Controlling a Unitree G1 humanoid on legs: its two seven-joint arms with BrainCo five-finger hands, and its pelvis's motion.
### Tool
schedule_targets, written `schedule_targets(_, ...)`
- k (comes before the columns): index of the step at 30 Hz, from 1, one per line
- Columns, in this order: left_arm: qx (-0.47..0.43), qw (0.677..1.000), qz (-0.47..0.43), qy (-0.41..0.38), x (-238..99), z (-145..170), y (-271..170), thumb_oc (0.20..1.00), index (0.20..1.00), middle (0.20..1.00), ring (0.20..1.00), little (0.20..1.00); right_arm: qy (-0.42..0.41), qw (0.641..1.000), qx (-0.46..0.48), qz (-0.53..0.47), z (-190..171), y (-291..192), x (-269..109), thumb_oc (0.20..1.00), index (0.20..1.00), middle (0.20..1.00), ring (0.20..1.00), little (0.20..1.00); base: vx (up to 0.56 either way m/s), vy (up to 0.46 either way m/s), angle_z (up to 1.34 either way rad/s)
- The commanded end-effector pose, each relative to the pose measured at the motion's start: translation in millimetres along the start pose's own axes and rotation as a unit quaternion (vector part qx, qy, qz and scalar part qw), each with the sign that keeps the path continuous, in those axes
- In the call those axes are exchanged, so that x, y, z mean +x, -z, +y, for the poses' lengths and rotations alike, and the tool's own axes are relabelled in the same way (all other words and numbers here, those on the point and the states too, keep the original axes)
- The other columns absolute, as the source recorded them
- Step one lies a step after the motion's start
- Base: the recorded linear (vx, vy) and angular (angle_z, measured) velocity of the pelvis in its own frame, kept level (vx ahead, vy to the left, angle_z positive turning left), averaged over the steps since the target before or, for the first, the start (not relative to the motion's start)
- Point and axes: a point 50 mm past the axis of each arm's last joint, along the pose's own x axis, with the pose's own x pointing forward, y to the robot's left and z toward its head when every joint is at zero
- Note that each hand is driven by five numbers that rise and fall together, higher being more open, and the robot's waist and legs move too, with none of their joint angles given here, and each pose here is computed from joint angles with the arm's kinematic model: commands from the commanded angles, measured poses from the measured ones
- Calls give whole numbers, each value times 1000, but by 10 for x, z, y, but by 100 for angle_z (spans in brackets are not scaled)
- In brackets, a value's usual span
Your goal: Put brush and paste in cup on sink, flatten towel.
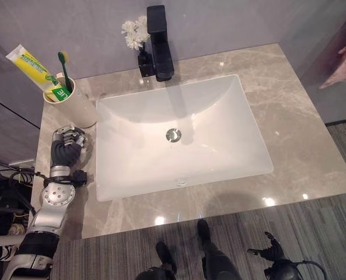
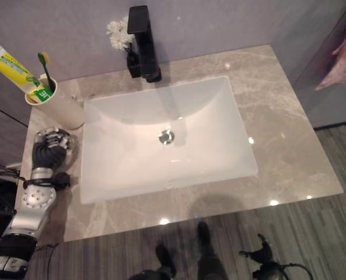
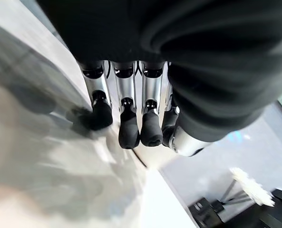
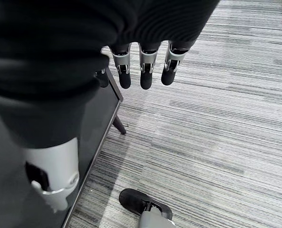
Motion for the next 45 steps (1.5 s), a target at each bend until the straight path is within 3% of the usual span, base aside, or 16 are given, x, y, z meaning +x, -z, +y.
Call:
schedule_targets(1, 2, 999, -50, -18, 209, 47, -208, 200, 200, 200, 200, 200, 4, 1000, 16, 11, -9, 85, -28, 1000, 1000, 1000, 1000, 1000, 12, -6, -4)
schedule_targets(15, 86, 992, -38, -90, 524, 366, -235, 200, 200, 200, 200, 200, -4, 1000, 20, -2, -7, 32, -20, 1000, 1000, 1000, 1000, 1000, 11, -7, -5)
schedule_targets(24, 140, 986, -34, -79, 737, 481, -331, 200, 200, 200, 200, 200, 1, 1000, 11, -13, -63, -20, 9, 1000, 1000, 1000, 1000, 1000, 0, 0, 0)
schedule_targets(29, 130, 988, -38, -67, 722, 429, -334, 200, 200, 200, 200, 200, 0, 1000, 13, -13, -45, -22, 6, 1000, 1000, 1000, 1000, 1000, 0, 0, 0)
schedule_targets(40, 231, 972, -41, -23, 686, 554, -312, 200, 200, 200, 200, 200, 7, 1000, 9, -16, -102, -23, 16, 1000, 1000, 1000, 1000, 1000, 0, 0, 0)
schedule_targets(45, 227, 973, -27, -10, 572, 622, -220, 200, 200, 200, 200, 200, 9, 1000, 10, -5, -113, 26, 12, 1000, 1000, 1000, 1000, 1000, 0, 0, 0)
